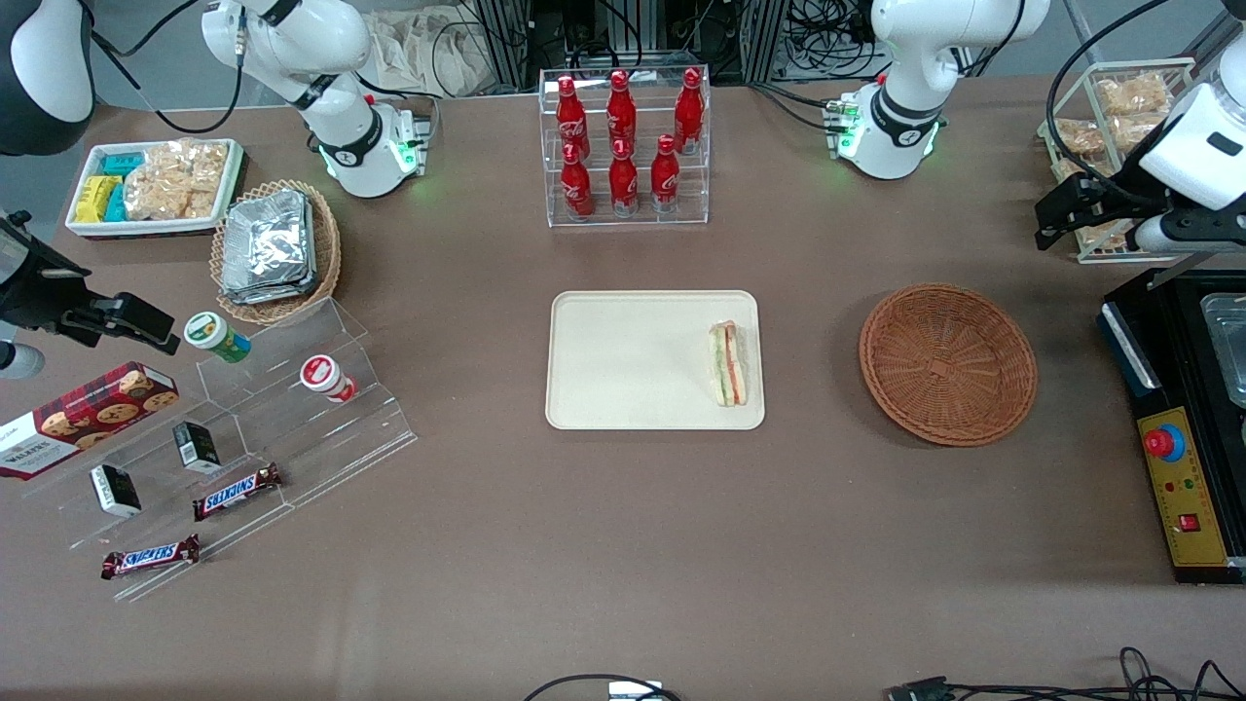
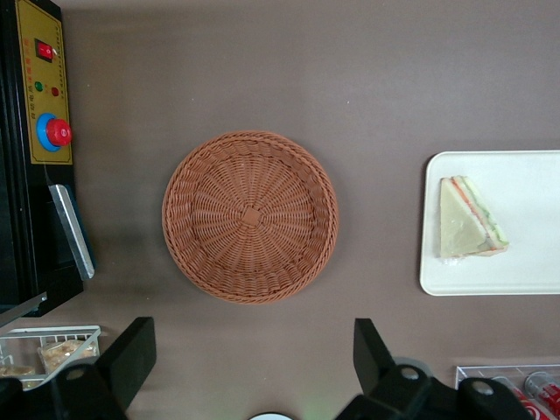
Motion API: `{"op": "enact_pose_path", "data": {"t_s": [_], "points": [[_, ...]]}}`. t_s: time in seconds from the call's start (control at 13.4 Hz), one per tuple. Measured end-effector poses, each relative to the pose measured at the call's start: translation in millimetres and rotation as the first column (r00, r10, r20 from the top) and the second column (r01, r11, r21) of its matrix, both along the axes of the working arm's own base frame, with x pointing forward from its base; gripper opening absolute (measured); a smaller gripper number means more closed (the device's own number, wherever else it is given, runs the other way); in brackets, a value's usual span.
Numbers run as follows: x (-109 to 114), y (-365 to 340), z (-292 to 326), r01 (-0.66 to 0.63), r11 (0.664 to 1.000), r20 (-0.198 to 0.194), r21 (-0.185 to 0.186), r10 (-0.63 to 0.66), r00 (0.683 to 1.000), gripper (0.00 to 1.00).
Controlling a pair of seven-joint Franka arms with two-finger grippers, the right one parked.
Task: Place sandwich from basket to tray
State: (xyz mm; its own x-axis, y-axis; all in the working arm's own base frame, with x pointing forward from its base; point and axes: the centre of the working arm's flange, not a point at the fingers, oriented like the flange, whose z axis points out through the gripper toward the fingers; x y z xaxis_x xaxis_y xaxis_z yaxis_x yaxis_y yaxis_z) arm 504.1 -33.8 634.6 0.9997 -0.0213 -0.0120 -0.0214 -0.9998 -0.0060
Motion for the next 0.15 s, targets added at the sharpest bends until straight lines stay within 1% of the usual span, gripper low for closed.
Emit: {"op": "enact_pose_path", "data": {"t_s": [0.15], "points": [[5.1,1.9,-8.4,-0.018,1.0,-0.018,-0.012,0.017,1.0,1.0]]}}
